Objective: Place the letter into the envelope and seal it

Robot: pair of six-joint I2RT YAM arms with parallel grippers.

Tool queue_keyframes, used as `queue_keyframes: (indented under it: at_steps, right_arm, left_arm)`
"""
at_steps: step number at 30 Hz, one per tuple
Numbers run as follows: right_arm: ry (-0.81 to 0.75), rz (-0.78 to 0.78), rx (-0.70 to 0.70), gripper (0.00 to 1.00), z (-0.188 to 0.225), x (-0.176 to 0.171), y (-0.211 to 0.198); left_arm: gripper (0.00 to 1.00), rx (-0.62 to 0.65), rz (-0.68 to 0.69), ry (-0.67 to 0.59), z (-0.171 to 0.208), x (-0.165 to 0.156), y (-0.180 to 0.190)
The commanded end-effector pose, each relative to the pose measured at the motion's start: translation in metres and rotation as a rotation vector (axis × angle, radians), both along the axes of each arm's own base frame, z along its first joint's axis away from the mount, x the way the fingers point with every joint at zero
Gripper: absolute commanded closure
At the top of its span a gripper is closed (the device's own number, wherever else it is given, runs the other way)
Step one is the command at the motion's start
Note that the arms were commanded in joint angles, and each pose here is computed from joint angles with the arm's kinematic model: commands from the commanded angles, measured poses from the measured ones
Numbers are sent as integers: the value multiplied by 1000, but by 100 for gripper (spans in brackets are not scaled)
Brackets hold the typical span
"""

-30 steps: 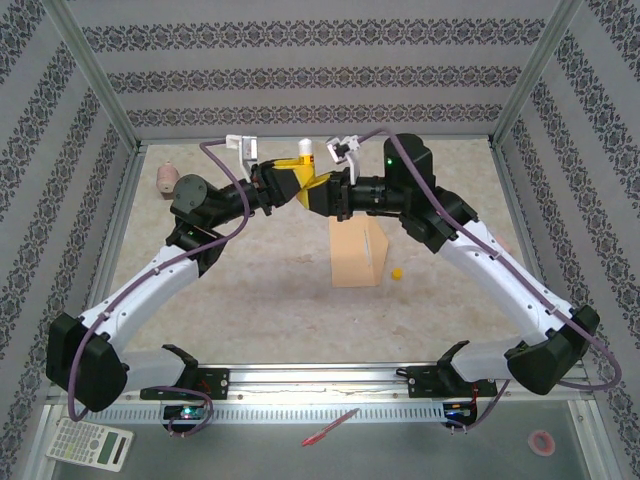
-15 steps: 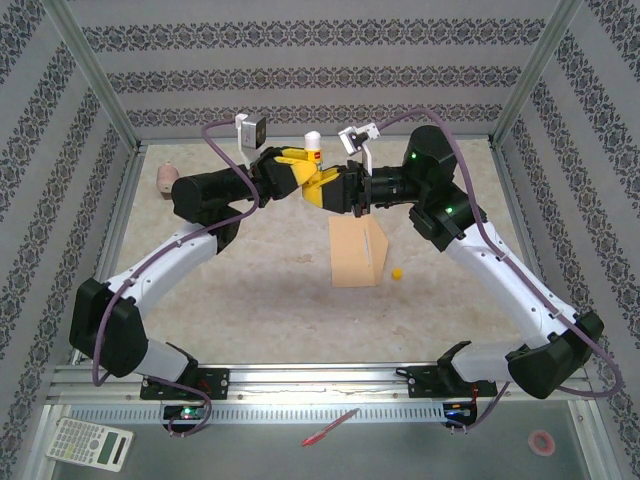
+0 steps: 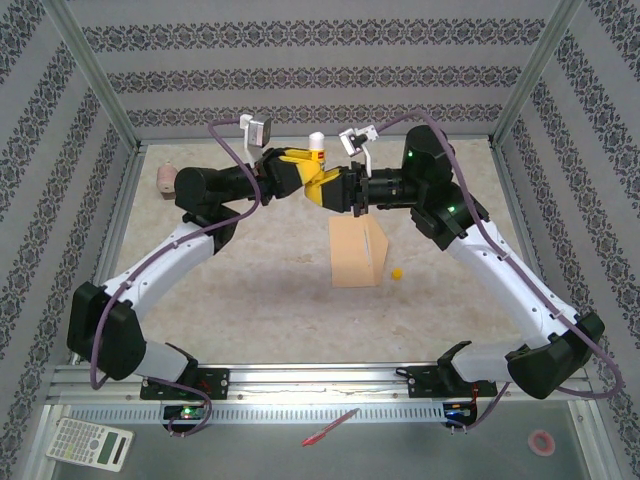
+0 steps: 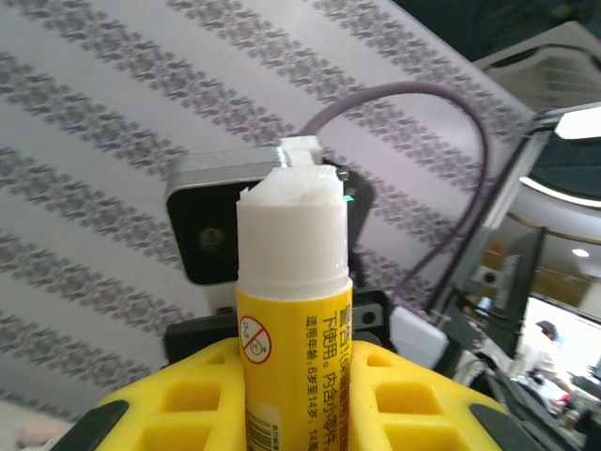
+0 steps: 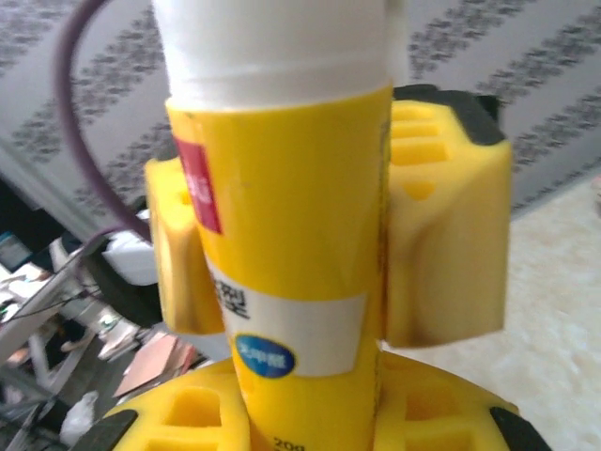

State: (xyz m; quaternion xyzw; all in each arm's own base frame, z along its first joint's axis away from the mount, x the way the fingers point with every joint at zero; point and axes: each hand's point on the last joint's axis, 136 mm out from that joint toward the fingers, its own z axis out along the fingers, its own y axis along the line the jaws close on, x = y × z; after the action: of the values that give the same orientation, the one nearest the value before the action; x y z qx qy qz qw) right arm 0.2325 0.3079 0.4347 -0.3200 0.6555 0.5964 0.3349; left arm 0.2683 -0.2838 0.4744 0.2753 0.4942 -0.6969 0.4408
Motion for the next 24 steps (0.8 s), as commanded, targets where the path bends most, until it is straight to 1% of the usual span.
queue_keyframes:
  at_steps: [1,5,9,14,18,24]
  right_arm:
    - [-96,-254,-67,83,7,30,-19]
    - [-101,-360,-177,52,-17,44,-21]
    - [-141,-439,-274,40,-34,50,-17]
    - [-149,-455,-329,39,-52,54,-2]
    - [-162,-460,-387,39,-65,57,14]
    - [-158,-480,-440,39,-82,64,26]
  left_arm:
    - [100,151,102,-18,-34,9,-2]
    - [100,221,272,22,-45,27,8]
    - [100,289,446,115,-61,50,23]
    - [100,308,561,208,-73,62,38]
    - [100,321,579,253,-82,66,40]
    - [100,326,573,272,-88,66,39]
